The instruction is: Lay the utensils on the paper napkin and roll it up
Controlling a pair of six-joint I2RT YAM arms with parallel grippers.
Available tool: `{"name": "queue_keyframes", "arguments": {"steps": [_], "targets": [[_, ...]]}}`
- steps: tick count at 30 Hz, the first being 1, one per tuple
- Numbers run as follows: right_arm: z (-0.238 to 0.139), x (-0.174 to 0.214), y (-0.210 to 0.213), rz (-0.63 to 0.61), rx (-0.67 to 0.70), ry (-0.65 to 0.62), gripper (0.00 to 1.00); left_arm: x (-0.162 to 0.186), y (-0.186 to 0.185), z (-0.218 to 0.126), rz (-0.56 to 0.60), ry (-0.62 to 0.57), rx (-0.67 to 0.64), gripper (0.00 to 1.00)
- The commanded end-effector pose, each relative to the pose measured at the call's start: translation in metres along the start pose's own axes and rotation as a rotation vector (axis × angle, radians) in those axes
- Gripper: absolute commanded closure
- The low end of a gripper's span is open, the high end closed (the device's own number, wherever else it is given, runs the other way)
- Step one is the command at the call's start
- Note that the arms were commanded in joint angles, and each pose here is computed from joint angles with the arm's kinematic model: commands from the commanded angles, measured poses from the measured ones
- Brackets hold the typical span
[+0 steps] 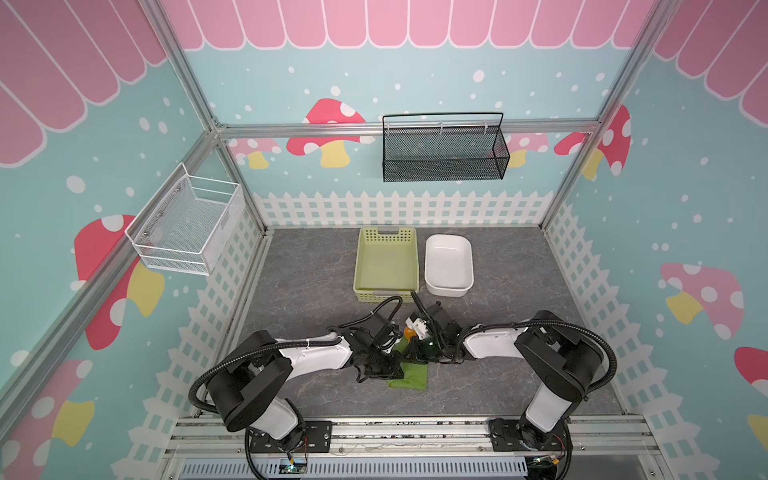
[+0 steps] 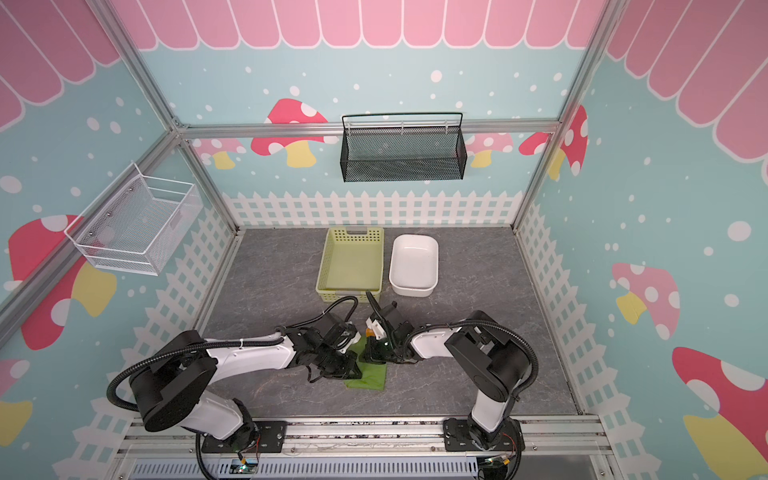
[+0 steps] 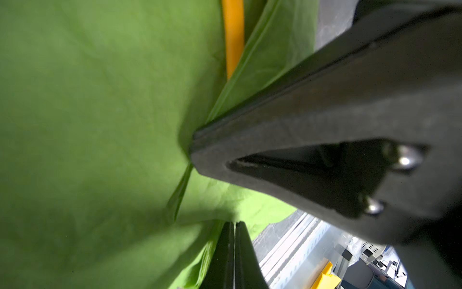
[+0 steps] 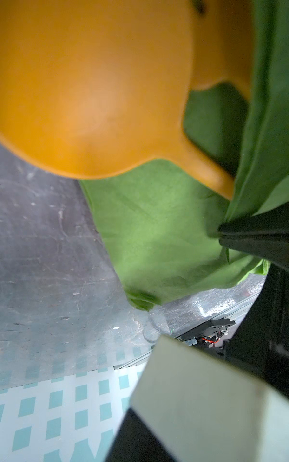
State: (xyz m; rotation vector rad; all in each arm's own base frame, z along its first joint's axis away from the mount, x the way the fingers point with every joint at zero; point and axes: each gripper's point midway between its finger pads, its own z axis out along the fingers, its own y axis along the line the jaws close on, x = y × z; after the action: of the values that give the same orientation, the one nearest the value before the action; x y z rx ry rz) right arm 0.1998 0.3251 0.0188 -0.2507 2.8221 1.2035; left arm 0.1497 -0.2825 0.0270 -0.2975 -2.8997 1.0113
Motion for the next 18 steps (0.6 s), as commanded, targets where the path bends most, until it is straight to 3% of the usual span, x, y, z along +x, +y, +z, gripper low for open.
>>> {"name": "queue_keyframes", "arguments": {"steps": [1,7,18], "targets": [[0.006,0.012,-0.023,0.032,0.088,0.034,1.00,0.013,0.007,0.008,-0.016,0.056,-0.006,0.91],[0.005,0.012,-0.023,0.029,0.090,0.037,1.00,0.017,0.033,0.019,-0.048,0.071,-0.104,0.93],[0.005,0.012,-0.024,0.029,0.094,0.037,1.00,0.011,0.003,-0.006,0.009,0.006,-0.019,0.90]]}}
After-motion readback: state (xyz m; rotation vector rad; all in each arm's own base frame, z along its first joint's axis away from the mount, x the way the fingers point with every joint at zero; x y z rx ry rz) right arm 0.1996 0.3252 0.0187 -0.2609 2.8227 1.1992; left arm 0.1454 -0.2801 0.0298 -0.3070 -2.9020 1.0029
